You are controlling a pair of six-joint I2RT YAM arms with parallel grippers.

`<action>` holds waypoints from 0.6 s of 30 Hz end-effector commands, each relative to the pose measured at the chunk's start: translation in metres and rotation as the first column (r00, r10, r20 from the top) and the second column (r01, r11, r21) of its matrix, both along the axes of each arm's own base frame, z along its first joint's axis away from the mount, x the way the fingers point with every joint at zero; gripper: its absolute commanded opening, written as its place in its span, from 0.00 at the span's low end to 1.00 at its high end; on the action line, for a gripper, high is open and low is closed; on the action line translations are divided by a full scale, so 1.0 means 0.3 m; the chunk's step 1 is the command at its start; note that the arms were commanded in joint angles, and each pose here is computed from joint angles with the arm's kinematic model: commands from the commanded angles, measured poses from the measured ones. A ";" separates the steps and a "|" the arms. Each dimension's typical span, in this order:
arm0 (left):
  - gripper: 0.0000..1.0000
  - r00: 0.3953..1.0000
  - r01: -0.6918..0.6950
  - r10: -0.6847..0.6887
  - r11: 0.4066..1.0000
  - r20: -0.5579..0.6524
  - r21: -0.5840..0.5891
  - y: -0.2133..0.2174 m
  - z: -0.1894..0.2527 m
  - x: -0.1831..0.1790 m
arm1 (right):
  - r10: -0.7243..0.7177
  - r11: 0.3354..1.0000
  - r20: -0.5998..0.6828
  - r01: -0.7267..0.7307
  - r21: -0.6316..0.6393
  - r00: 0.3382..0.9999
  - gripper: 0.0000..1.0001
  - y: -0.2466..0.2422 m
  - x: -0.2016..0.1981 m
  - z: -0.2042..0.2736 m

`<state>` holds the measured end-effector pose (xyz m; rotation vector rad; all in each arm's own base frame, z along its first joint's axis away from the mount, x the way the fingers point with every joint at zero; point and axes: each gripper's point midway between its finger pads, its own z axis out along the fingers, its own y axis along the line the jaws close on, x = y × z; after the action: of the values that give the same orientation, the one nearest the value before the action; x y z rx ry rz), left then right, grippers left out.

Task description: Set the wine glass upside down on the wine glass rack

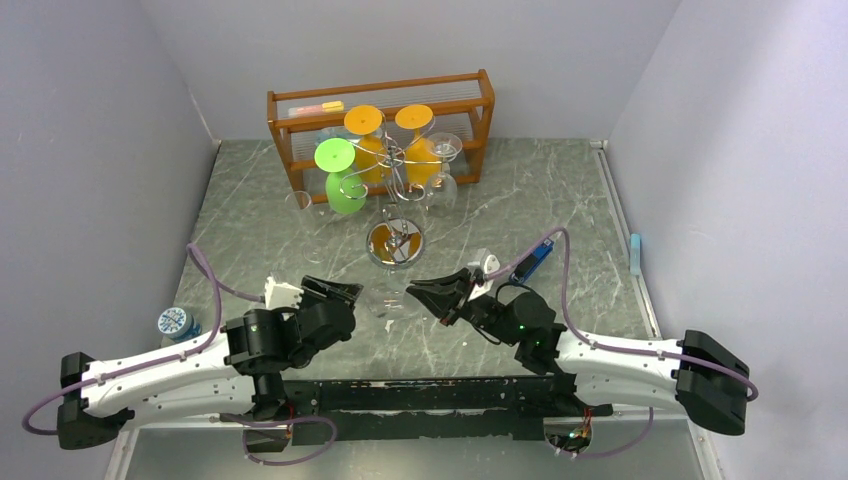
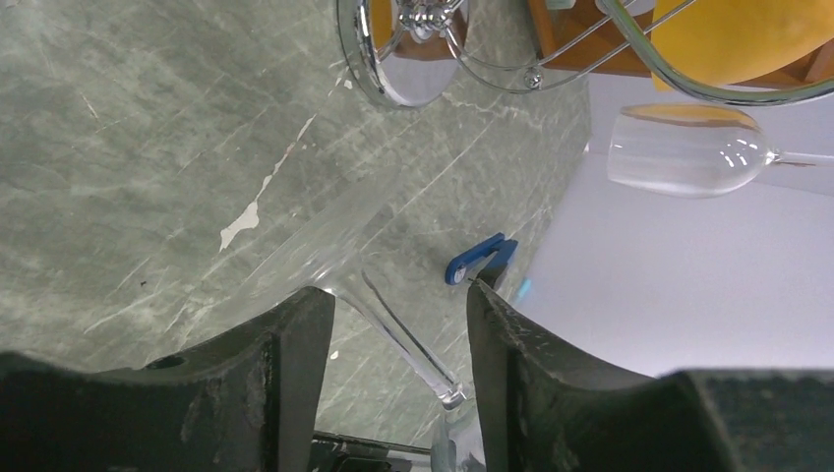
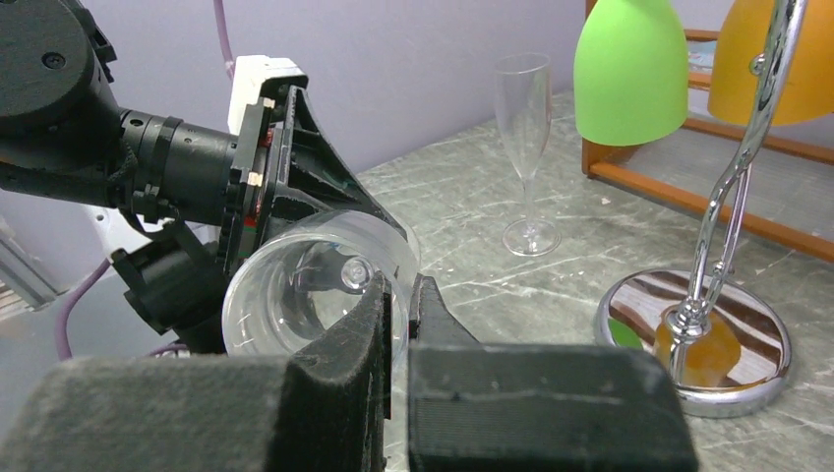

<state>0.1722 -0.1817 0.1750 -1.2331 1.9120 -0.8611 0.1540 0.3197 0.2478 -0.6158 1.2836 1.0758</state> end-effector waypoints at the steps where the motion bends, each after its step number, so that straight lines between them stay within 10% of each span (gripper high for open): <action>1: 0.54 0.988 -0.149 0.155 0.971 0.019 -0.188 0.009 0.080 0.046 | 0.044 0.983 0.078 -0.057 0.176 0.996 0.00 -0.028 -0.054 0.157; 13: 0.42 0.981 -0.185 0.196 0.927 0.003 -0.325 -0.061 0.135 0.085 | 0.059 0.982 0.110 -0.078 0.172 0.992 0.00 -0.032 -0.070 0.139; 18: 0.20 0.980 -0.186 0.198 0.927 0.003 -0.325 -0.071 0.130 0.099 | 0.059 0.982 0.111 -0.077 0.170 0.992 0.00 -0.034 -0.071 0.130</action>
<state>0.1864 -0.1958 0.1849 -1.2888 1.8459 -0.9114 0.1535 0.3102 0.2533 -0.5930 1.2095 1.0636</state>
